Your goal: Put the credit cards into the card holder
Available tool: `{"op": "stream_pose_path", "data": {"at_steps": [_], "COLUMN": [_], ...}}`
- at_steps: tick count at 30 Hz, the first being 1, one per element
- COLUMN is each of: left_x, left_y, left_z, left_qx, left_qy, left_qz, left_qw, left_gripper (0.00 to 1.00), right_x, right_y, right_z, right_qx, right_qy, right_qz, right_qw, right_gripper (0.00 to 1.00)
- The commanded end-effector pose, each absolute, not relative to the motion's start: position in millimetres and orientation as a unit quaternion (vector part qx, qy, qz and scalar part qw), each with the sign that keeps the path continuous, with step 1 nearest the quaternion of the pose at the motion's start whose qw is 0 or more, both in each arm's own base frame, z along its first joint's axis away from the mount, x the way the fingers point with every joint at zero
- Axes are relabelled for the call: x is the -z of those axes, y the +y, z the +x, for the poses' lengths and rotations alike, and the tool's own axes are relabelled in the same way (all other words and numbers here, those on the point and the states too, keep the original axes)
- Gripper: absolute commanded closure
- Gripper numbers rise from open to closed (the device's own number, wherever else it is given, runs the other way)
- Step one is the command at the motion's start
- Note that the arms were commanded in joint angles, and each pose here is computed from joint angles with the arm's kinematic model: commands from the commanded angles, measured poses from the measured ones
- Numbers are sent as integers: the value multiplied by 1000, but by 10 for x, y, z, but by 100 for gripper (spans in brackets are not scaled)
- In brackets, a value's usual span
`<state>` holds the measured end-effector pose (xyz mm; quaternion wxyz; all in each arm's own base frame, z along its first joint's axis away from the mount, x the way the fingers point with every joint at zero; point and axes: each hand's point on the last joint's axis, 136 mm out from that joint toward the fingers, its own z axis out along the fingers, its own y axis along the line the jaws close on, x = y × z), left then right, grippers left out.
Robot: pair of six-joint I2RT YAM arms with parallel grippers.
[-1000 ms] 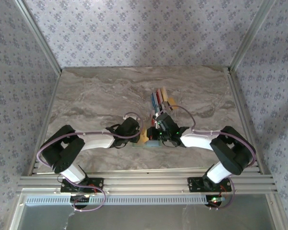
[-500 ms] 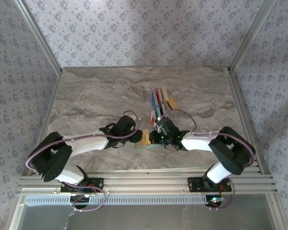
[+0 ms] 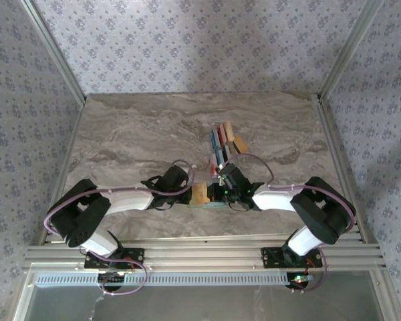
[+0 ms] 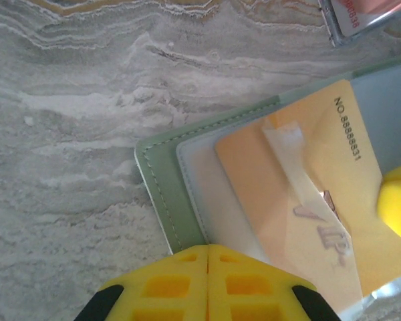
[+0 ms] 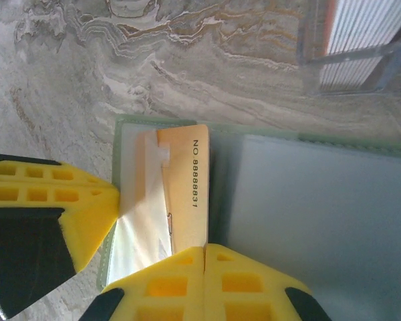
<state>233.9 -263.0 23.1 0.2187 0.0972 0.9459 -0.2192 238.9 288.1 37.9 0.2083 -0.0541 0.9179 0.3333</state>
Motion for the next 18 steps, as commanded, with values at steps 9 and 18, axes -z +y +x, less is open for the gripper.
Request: {"op": "stream_pose_path", "data": {"at_steps": [9, 18], "left_x": [-47, -31], "left_y": [-2600, -2692], "left_z": [2268, 2206], "left_qx": [220, 223], "left_qy": [950, 949], "left_qz": [82, 87], "left_qw": [204, 203], "left_gripper": [94, 94], "right_x": [-347, -371], "right_y": [2928, 3014], "right_z": [2215, 2236], "right_qx": [-349, -361], "right_qy": [921, 913], "right_qz": [-40, -12], "right_qw": [170, 192], "right_gripper": [100, 100]}}
